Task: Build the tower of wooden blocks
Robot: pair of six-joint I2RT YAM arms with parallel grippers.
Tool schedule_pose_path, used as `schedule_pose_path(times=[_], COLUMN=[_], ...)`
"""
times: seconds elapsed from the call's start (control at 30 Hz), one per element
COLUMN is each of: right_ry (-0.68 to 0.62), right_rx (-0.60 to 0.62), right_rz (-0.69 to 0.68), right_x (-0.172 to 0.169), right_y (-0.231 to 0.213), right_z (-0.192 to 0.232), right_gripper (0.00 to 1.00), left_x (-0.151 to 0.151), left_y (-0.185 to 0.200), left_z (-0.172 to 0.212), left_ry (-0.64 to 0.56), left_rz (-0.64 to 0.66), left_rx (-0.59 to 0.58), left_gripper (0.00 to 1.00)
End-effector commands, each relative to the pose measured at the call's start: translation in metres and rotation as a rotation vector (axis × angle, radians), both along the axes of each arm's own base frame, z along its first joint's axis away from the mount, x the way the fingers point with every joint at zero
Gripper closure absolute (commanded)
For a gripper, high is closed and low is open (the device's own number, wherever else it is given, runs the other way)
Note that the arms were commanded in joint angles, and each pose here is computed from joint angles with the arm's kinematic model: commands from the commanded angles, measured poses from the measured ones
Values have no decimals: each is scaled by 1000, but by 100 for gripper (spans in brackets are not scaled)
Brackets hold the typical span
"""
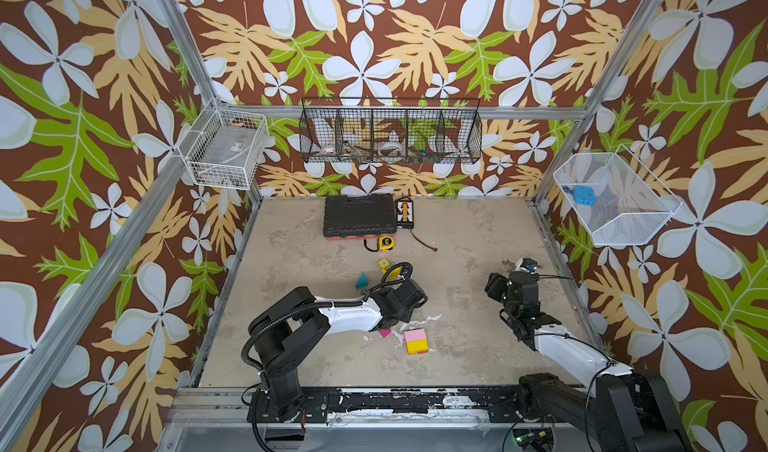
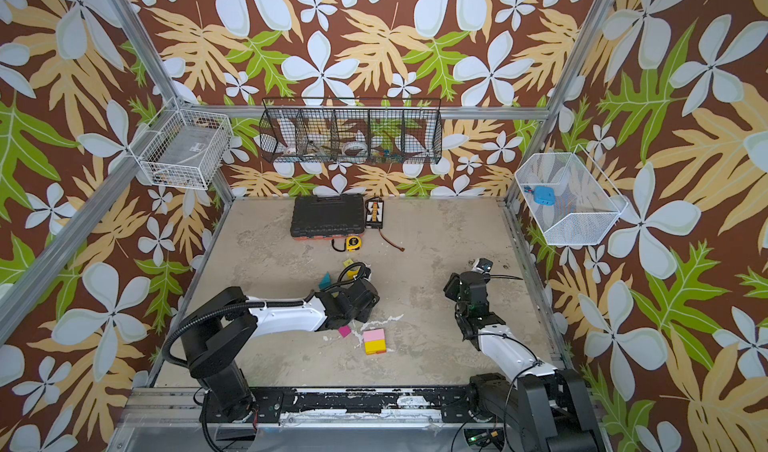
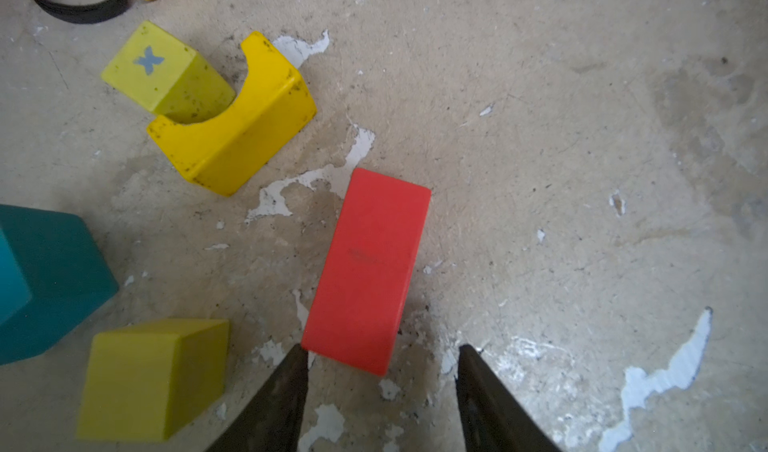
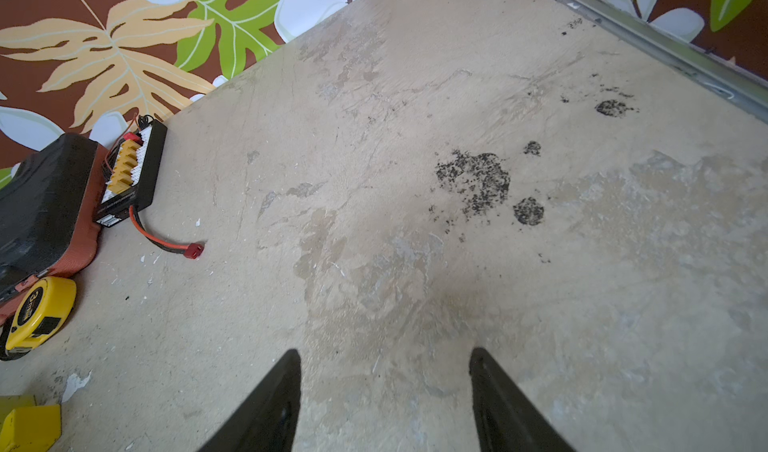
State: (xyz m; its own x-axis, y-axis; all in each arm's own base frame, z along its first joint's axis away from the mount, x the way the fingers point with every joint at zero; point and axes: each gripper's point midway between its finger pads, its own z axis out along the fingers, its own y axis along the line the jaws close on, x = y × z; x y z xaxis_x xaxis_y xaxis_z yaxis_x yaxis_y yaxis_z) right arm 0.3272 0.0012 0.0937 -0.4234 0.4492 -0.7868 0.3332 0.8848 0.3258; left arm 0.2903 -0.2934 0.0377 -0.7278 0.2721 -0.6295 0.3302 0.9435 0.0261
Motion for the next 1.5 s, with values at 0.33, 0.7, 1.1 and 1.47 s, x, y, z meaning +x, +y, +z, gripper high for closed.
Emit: schedule_pose_path(times=[0.33,0.7,1.1,1.47], right_ry=[-22,-13,7,-4], right_rx=[3,-1,-3,-2], right_rz=[-6,-12,-13,15], right_x=[2,1,-4,-5], right_y=[0,-2,-3,1], right_z=[6,5,2,3], right_gripper=[35,35,35,35], left_x=[20,20,25,16], left_y=[-9,-11,-19,-7], left_z=[2,2,-7,14], left_ry=[-17,-7,10,-24], left_rz=[-27,-36,-40,-31], left_rx=[-7,3,8,-42], left_gripper=[41,59,71,97])
